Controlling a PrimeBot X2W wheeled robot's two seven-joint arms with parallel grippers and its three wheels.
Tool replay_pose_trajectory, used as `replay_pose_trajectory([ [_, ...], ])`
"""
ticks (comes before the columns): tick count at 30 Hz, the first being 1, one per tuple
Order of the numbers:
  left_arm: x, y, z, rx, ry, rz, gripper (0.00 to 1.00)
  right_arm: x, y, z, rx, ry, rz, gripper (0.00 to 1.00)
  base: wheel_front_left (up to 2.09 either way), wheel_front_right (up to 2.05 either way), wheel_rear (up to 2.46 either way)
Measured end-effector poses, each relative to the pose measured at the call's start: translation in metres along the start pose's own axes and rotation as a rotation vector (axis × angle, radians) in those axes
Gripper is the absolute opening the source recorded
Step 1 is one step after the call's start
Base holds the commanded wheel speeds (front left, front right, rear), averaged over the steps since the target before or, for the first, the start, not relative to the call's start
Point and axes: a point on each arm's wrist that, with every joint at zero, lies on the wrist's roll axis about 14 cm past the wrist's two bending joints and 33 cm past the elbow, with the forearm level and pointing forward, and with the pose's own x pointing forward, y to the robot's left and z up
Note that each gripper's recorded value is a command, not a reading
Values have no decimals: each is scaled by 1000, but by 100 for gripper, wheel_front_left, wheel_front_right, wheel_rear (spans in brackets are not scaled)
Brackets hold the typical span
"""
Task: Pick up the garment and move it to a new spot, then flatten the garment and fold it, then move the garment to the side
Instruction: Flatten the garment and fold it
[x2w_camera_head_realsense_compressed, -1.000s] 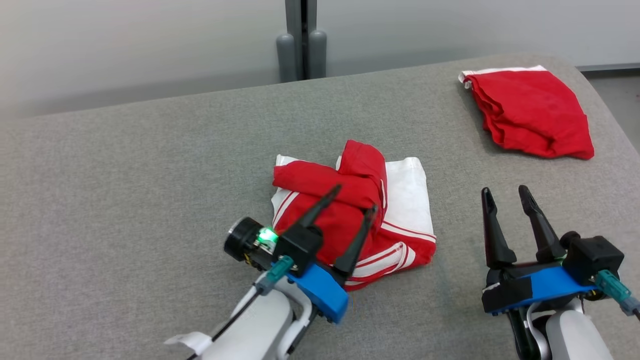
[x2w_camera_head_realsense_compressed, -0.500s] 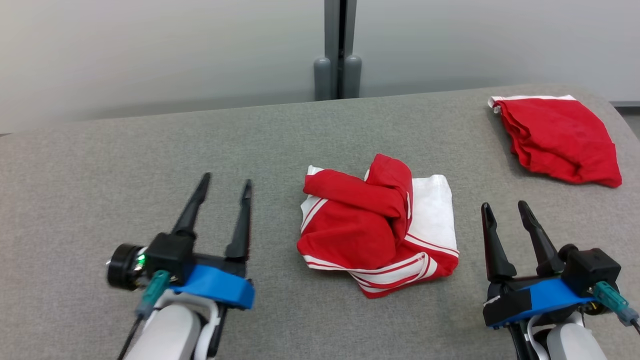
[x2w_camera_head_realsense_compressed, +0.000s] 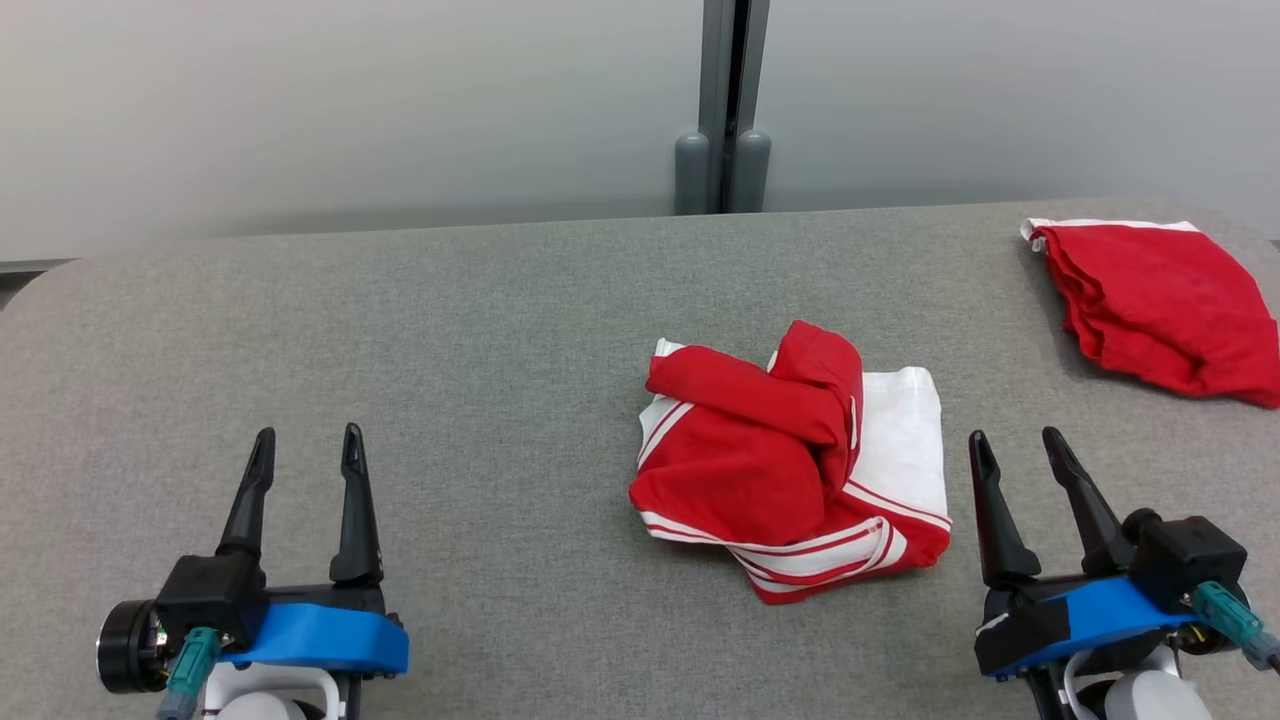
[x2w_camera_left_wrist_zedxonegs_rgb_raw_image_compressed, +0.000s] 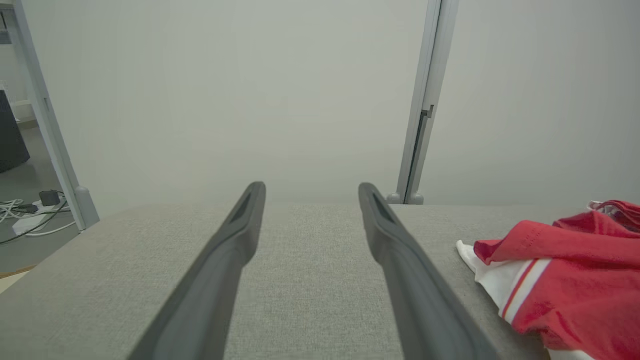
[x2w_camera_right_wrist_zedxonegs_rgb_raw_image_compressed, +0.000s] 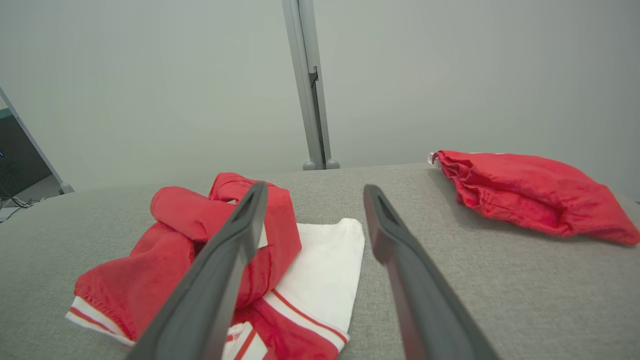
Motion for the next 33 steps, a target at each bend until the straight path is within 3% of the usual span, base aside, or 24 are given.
replay_pose_trajectory([
  [17,-3,2,-6,-10,5,17,100,11,-3,-9,-42,55,-2,100,0,0,0],
  [33,-1,11,-14,-16,24,45,100,-3,-12,-117,-36,393,-29,100,0,0,0],
])
